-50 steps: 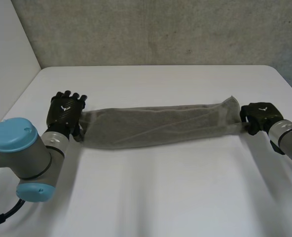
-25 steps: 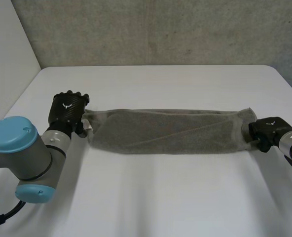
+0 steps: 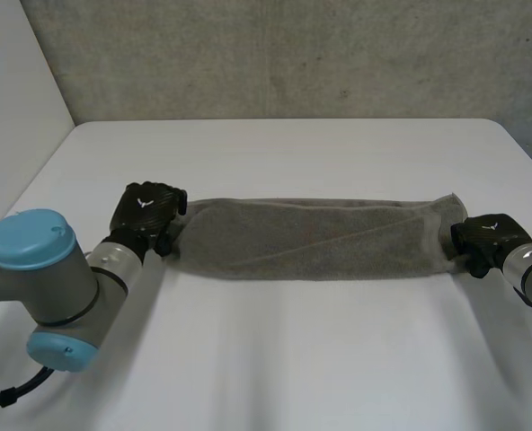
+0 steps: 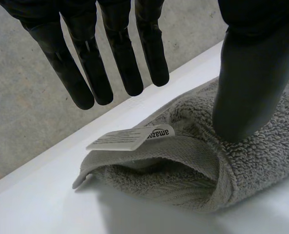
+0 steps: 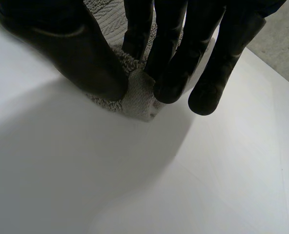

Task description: Fold the towel.

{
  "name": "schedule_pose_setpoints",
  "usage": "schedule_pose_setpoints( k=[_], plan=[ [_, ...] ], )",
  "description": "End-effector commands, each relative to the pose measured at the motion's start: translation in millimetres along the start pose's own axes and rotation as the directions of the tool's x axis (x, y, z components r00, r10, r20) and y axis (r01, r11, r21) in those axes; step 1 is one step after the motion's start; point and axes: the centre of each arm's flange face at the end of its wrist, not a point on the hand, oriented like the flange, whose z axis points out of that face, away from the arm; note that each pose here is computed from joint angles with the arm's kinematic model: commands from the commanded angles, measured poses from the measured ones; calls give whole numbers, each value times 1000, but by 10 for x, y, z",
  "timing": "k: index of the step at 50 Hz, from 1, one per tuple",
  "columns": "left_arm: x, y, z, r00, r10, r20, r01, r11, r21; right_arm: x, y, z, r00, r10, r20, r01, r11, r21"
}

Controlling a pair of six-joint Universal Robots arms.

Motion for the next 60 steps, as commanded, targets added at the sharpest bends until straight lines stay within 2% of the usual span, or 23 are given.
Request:
schedule_pose_setpoints(
  k=[1,11,18,39,60],
  plan=[
    [-54,37,49,1000,2,9,-2,1000,-11,-17,10,-5,1000,-3,5,3,1000,-2],
    [-195,84,40,999,-7,35,9,998,-56,-24,11,-2,1000,-9,6,9,1000,-1],
    [-225,83,46,1000,-12,7,13,999,-53,-31,25,3,1000,-10,8,10,1000,-5],
    [-88,178,0,999,-17,-37,14,997,-79,-62,62,16,1000,-9,17,9,1000,-16],
    [-220,142,72,1000,-9,9,10,998,-63,18,43,41,1000,-10,-12,10,1000,-8]
  ],
)
